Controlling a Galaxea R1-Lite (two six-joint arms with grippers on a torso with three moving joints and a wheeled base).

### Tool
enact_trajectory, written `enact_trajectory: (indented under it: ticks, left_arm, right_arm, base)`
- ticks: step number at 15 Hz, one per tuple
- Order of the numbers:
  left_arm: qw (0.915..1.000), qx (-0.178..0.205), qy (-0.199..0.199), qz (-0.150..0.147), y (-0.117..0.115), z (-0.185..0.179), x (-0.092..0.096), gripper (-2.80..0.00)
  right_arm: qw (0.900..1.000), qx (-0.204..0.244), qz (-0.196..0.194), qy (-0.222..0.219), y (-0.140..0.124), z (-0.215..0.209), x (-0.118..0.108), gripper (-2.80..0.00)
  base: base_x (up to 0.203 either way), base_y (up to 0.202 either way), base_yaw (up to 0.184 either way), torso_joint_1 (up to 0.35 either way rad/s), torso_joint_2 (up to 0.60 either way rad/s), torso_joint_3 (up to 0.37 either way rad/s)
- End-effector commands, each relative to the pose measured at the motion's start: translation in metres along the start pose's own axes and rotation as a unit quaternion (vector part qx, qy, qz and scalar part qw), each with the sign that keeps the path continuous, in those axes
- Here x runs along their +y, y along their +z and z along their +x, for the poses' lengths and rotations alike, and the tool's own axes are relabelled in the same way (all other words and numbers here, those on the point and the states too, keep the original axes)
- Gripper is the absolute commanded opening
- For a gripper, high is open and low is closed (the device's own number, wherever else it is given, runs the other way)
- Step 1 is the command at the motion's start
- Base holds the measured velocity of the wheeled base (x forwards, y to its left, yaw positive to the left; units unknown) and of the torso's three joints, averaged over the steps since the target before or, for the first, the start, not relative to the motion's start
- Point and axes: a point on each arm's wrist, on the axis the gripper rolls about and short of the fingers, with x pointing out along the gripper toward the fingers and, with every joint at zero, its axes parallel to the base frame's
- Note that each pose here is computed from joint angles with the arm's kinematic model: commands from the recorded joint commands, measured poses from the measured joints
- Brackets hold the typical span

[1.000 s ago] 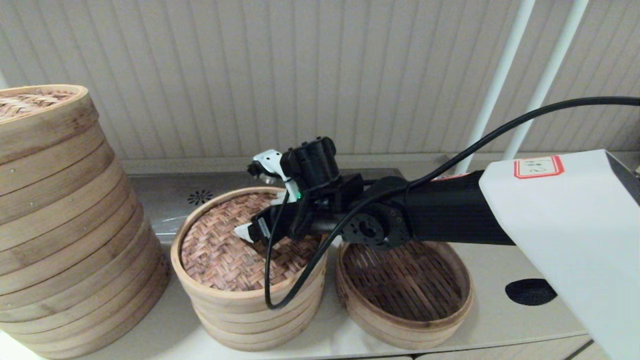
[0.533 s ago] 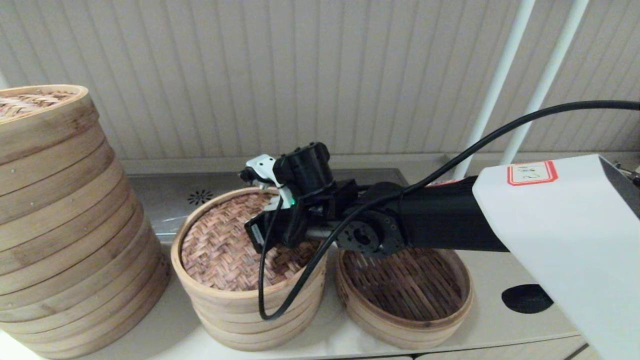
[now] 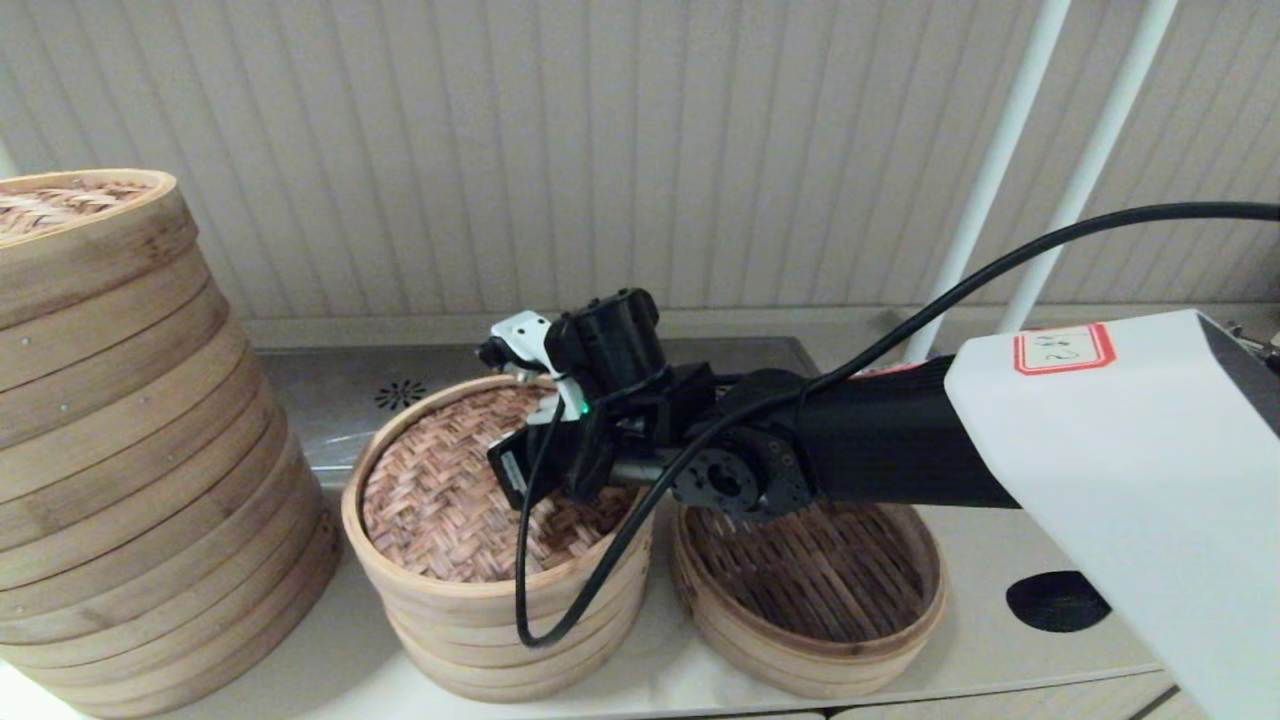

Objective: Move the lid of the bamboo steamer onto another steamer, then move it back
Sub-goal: Pick up the steamer, then put the steamer

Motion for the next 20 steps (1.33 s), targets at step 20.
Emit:
enact_trajectory:
  ticks: [20]
  left_arm:
    - [1.0000,0.001,0.000,0.001,0.000,0.000,0.000,-2.80]
  right_arm:
    - [0.997,-0.063,0.005,-0.034,0.041,-0.046,-0.021,-2.80]
  base:
    - [0.000,0.000,0.000,0.000,0.00,0.000]
